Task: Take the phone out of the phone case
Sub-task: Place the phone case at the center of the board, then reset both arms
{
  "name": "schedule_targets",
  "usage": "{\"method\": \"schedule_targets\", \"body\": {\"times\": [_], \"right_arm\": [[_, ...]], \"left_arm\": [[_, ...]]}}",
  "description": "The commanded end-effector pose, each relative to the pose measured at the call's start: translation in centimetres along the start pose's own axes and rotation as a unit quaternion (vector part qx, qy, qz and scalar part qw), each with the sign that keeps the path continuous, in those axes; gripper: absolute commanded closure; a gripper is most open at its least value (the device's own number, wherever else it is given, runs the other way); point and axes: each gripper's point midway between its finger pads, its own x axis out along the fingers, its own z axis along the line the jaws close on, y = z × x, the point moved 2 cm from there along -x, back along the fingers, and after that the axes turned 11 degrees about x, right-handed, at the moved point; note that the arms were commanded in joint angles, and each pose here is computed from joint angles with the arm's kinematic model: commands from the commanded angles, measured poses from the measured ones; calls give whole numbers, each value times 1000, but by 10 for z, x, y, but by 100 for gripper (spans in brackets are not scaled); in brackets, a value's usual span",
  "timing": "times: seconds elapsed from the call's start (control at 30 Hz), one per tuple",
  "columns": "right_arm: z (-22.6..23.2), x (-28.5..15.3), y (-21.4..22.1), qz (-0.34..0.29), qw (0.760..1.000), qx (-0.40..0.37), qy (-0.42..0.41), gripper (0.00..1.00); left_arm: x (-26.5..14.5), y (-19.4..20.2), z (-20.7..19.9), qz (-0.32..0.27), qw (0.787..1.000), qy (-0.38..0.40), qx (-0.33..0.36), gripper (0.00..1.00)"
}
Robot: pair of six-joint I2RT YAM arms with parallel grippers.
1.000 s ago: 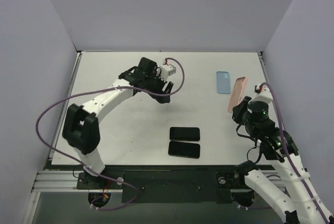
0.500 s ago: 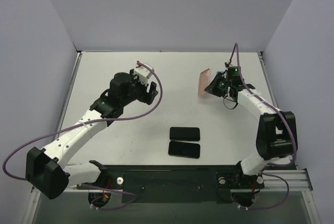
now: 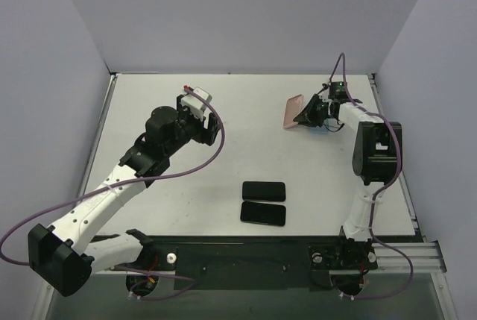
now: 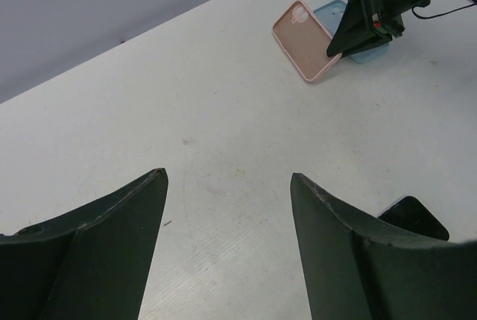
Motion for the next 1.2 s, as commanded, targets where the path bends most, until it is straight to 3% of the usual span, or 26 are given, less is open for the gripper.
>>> {"method": "schedule_targets", "body": {"times": [0.0, 0.1, 0.13, 0.23, 0.27, 0.33, 0.43, 0.53, 0.57, 0.6, 0.63, 0.73, 1.07, 1.17], "right_arm": [[-8, -5, 19, 83, 996, -23, 29, 98], [-25, -14, 8, 66, 996, -6, 54, 91], [-31, -14, 8, 60, 996, -5, 68, 81], [-37, -29, 4, 35, 993, -24, 114, 69], [-41, -30, 4, 28, 991, -30, 129, 60], [-27, -50, 0, 1, 990, -54, 130, 49], [-8, -75, 13, -18, 982, -103, 159, 42], [3, -125, 22, -103, 960, -151, 212, 35], [-6, -135, 30, -134, 942, -170, 255, 34], [9, -157, 33, -182, 936, -185, 236, 34], [-9, -160, 48, -196, 920, -202, 272, 28], [5, -205, 65, -297, 903, -213, 226, 20], [-8, -278, 115, -383, 898, -199, 80, 11], [3, -292, 123, -422, 887, -186, -11, 10]], "left_arm": [[-5, -19, 2, -40, 999, -6, -2, 23], [-5, -26, 6, -53, 998, -15, -2, 23], [-4, -24, 6, -52, 998, -17, -2, 23], [-3, -22, 5, -50, 999, -16, -3, 24], [-3, -23, 5, -50, 999, -15, -3, 24], [-2, -22, 5, -51, 999, -13, -2, 25], [-2, -22, 5, -52, 998, -17, -2, 25], [-4, -22, 9, -53, 998, -29, -2, 26], [-5, -22, 9, -54, 998, -31, -3, 26], [-7, -22, 11, -58, 997, -40, -18, 26], [-8, -23, 12, -61, 997, -44, -19, 26], [-14, -24, 18, -75, 995, -65, -29, 26], [-41, -31, 30, -119, 984, -132, -26, 26], [-57, -35, 28, -137, 977, -163, -21, 24]]}}
